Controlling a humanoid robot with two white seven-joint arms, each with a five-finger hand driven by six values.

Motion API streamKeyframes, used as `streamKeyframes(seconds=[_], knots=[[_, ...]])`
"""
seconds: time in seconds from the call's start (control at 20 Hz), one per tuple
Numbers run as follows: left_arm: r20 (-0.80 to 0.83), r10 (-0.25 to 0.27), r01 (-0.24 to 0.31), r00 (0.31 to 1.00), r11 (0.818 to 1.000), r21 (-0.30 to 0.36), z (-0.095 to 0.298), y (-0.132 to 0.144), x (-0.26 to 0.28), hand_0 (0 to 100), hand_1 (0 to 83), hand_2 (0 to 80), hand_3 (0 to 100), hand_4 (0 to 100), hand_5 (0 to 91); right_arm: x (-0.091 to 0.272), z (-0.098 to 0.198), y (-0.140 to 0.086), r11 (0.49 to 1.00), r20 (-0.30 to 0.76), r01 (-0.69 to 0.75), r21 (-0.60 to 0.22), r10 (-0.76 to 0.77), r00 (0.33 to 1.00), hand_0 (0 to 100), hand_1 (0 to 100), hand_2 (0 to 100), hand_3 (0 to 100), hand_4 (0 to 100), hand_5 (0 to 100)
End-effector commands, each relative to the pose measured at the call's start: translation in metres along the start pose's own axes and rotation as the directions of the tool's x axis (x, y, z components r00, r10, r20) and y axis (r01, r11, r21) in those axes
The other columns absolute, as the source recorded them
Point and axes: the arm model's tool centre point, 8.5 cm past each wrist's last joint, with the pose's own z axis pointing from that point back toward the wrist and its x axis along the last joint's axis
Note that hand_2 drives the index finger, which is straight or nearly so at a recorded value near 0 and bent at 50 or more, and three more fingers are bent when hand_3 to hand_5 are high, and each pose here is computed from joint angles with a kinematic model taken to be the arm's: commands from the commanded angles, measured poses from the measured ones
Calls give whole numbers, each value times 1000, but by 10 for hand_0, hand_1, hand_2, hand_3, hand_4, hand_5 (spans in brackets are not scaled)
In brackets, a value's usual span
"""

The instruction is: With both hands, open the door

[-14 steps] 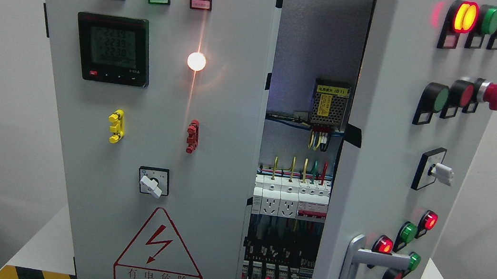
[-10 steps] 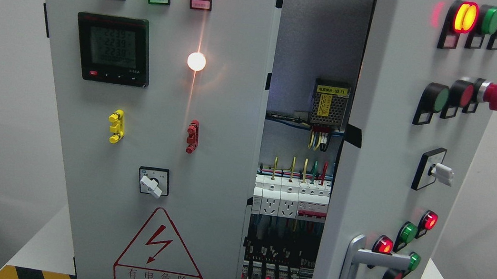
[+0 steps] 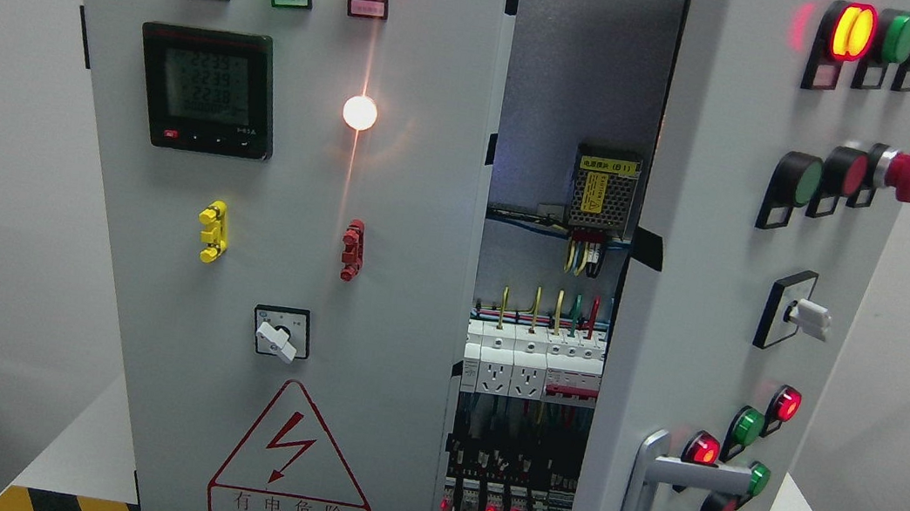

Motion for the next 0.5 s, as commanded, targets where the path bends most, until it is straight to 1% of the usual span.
streamKeyframes(seconds=[0.0,0.1,0.15,0.2,0.3,0.35,0.4,0.45], knots=[[456,-184,175,871,983,64,38,33,149,0,0,0,0,0,0,0,0,0,1000,1,1,0,-1,1000,0,0,0,0,0,0],[568,-179,173,804,983,65,56,31,189,0,0,0,0,0,0,0,0,-1,1000,1,-1,-1,1,1000,0,0,0,0,0,0],[619,-179,182,765,982,58,67,28,209,0,0,0,0,0,0,0,0,0,1000,-1,1,2,-1,1000,0,0,0,0,0,0],[657,-187,211,731,977,44,76,23,223,0,0,0,0,0,0,0,0,0,1000,1,1,2,-1,1000,0,0,0,0,0,0],[730,-201,285,654,959,9,101,10,253,0,0,0,0,0,0,0,0,0,1000,1,1,0,-1,1000,0,0,0,0,0,0],[765,-204,327,611,945,-9,116,3,266,0,0,0,0,0,0,0,0,0,1000,1,1,0,-1,1000,0,0,0,0,0,0],[790,-214,371,575,929,-18,130,-1,275,0,0,0,0,0,0,0,0,0,1000,1,1,2,-1,1000,0,0,0,0,0,0],[813,-235,417,532,909,-11,144,-4,286,0,0,0,0,0,0,0,0,0,1000,1,0,0,0,1000,0,0,0,0,0,0]])
